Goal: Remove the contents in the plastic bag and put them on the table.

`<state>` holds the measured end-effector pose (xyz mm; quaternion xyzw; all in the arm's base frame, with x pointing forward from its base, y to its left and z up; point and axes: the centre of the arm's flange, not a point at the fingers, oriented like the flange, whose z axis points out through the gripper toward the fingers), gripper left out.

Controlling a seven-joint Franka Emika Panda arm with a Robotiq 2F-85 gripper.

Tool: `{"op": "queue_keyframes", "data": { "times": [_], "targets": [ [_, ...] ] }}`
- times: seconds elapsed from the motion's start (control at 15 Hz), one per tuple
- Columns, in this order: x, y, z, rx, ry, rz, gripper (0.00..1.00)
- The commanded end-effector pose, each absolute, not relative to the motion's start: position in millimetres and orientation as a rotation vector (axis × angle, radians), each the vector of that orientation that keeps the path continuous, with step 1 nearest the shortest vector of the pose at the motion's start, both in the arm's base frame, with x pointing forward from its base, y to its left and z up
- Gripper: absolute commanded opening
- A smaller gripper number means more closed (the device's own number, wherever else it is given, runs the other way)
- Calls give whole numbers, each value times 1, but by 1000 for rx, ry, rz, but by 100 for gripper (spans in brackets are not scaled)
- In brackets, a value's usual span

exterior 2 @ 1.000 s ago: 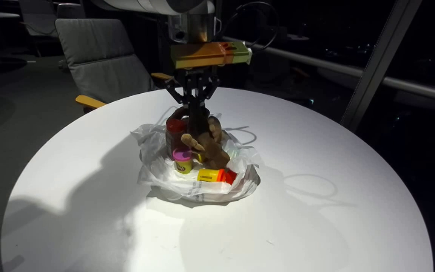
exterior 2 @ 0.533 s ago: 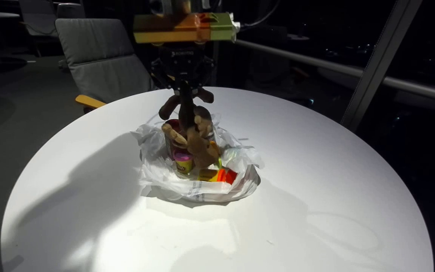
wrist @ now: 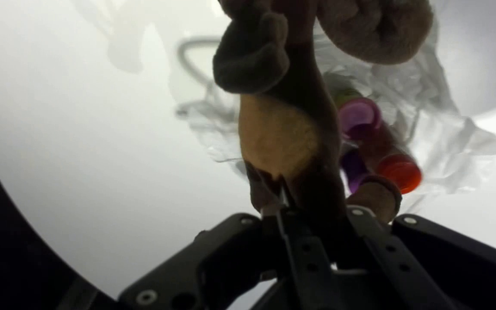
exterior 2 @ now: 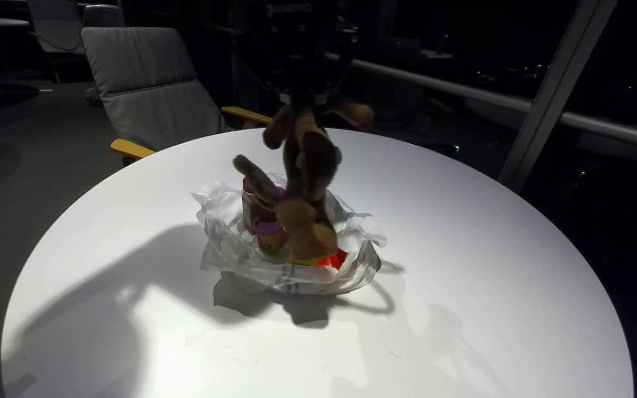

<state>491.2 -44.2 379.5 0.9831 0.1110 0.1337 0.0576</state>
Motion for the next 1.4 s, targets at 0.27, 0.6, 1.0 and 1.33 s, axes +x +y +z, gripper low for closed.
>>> {"op": "queue_keyframes", "data": {
  "times": [0.27, 0.6, 1.0, 1.33],
  "targets": [
    [563, -139, 309, 2895, -31, 287, 14],
    [586, -108, 216, 2910, 43, 54, 14],
    [589, -90, 250, 2794, -20, 111, 70],
    [586, -87, 274, 2737, -65, 96, 100]
  ]
}}
